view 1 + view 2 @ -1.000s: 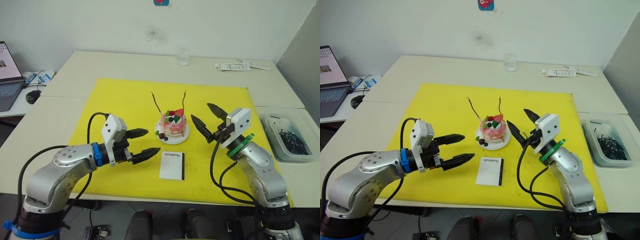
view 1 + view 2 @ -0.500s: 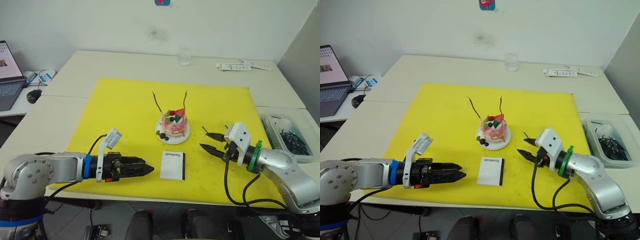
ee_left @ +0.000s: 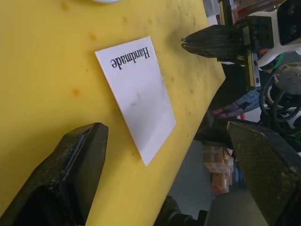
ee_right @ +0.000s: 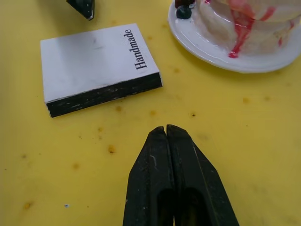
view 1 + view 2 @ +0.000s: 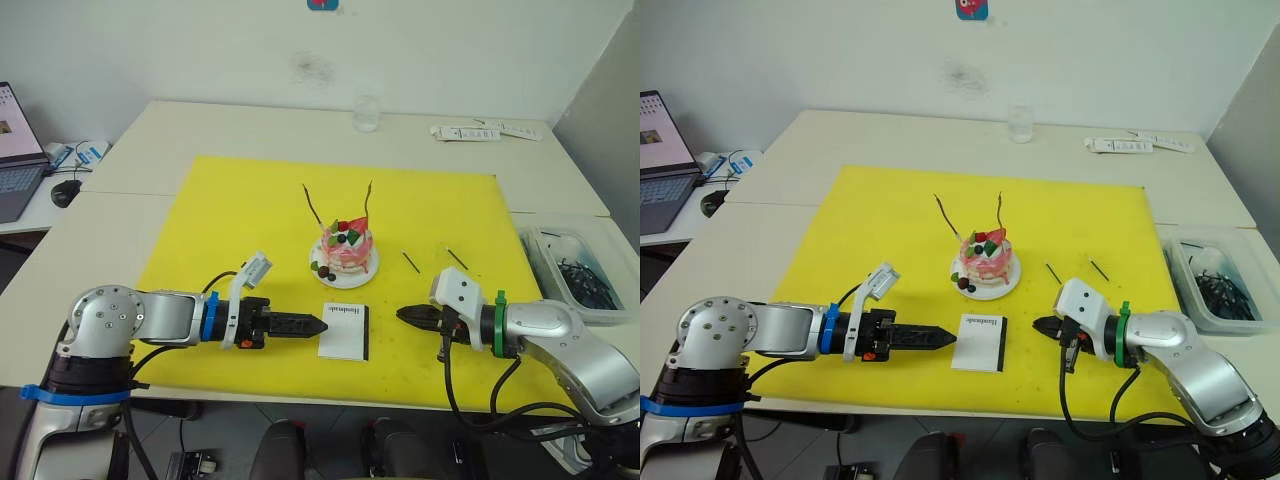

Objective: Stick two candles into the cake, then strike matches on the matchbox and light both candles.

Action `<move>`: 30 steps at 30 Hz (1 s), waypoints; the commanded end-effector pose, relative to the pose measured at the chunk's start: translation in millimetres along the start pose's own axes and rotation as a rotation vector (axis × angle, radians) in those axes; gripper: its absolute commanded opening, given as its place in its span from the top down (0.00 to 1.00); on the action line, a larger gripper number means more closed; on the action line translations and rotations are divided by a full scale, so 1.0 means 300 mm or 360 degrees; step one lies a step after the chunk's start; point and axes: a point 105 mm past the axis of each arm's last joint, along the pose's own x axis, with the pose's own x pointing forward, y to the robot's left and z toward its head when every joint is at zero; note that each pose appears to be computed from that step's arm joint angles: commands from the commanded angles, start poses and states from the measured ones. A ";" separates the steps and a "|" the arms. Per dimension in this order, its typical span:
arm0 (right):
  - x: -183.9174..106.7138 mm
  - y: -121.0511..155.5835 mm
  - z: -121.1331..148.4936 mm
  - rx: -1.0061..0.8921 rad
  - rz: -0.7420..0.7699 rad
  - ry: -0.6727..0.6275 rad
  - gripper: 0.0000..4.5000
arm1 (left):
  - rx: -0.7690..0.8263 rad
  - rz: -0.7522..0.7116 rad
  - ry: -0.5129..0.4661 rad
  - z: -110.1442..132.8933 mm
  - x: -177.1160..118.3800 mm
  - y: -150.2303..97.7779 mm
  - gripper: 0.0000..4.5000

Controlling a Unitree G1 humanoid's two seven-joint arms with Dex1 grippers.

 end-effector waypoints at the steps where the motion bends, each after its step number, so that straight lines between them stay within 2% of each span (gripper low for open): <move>1: 0.008 0.024 0.029 -0.0073 0.0074 0.0001 0.99 | 0.0029 -0.0059 0.0030 0.000 0.018 -0.026 0.00; 16: 0.106 0.058 0.017 -0.0154 0.0239 0.0106 0.99 | -0.0022 -0.0074 0.0034 -0.020 0.074 -0.013 0.00; 30: 0.165 0.101 0.088 -0.0162 0.0359 -0.0014 0.99 | -0.0062 -0.0063 0.0032 -0.052 0.111 0.005 0.00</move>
